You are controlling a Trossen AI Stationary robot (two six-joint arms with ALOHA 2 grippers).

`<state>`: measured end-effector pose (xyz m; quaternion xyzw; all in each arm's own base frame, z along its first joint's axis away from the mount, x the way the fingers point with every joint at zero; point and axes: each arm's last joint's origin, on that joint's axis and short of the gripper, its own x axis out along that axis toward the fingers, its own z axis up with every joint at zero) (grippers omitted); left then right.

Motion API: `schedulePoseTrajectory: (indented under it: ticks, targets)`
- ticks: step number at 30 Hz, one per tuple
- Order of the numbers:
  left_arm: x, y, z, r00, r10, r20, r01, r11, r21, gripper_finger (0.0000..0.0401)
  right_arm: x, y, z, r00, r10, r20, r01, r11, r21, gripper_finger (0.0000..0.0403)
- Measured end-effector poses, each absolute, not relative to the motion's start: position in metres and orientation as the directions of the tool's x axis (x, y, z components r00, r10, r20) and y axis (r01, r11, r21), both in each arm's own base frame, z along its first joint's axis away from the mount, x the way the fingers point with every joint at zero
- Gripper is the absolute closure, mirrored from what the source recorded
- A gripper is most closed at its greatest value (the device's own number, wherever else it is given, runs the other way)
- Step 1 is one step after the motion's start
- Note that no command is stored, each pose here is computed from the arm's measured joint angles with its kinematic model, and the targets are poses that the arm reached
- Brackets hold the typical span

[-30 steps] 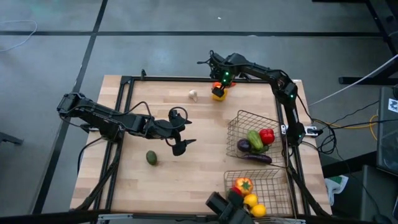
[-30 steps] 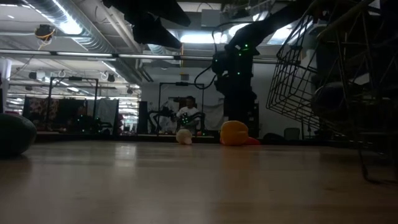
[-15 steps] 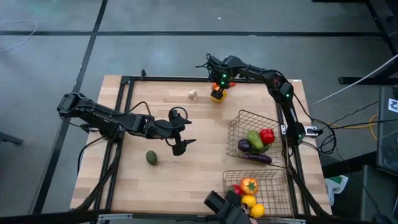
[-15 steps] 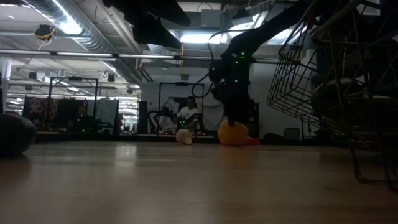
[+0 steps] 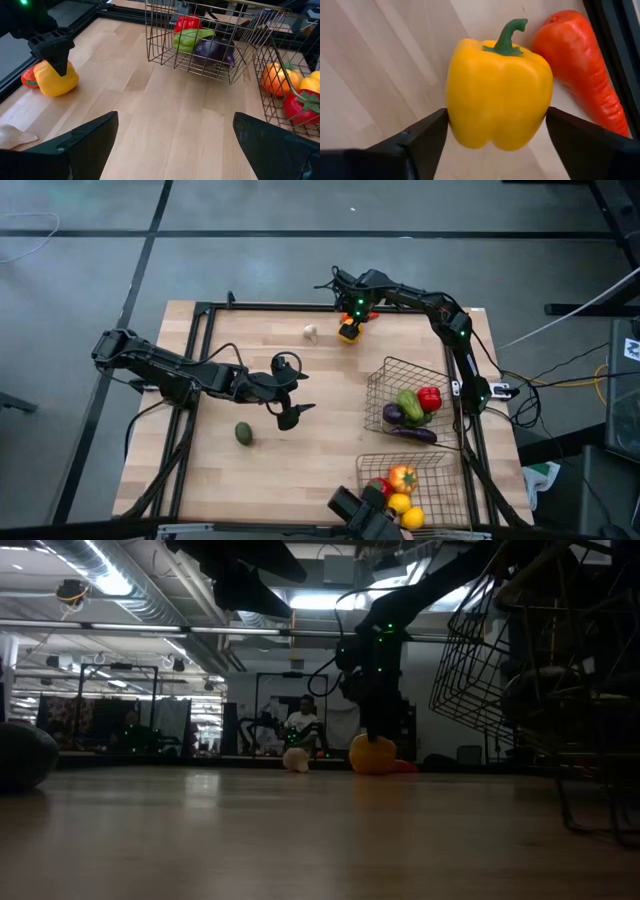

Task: Sort produce into baskets
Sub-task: Put the yellow bell pepper into the top wire basket

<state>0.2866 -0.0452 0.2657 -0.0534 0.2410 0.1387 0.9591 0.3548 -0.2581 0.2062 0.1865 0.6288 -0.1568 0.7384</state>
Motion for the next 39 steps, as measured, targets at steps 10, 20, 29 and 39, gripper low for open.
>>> schedulePoseTrajectory:
  ticks: [10, 20, 29, 39]
  targets:
    - [0.287, -0.045, 0.266, 0.845, 0.240, -0.477, -0.292, 0.956, -0.036, 0.0009, 0.356, -0.259, 0.207, 0.172, -0.006, -0.985, 0.465, 0.882, 0.076, 0.0134]
    - [0.287, -0.045, 0.266, 0.845, 0.240, -0.477, -0.292, 0.956, -0.035, 0.0009, 0.353, -0.256, 0.206, 0.142, 0.016, -0.990, 0.467, 0.880, 0.082, 0.0137]
    - [0.287, -0.045, 0.266, 0.845, 0.240, -0.477, -0.292, 0.956, -0.036, 0.0009, 0.347, -0.252, 0.206, 0.081, 0.062, -0.995, 0.472, 0.877, 0.093, 0.0137]
    - [0.287, -0.045, 0.266, 0.845, 0.240, -0.477, -0.296, 0.954, -0.043, 0.0009, 0.345, -0.249, 0.206, 0.065, 0.100, -0.993, 0.473, 0.873, 0.118, 0.0137]
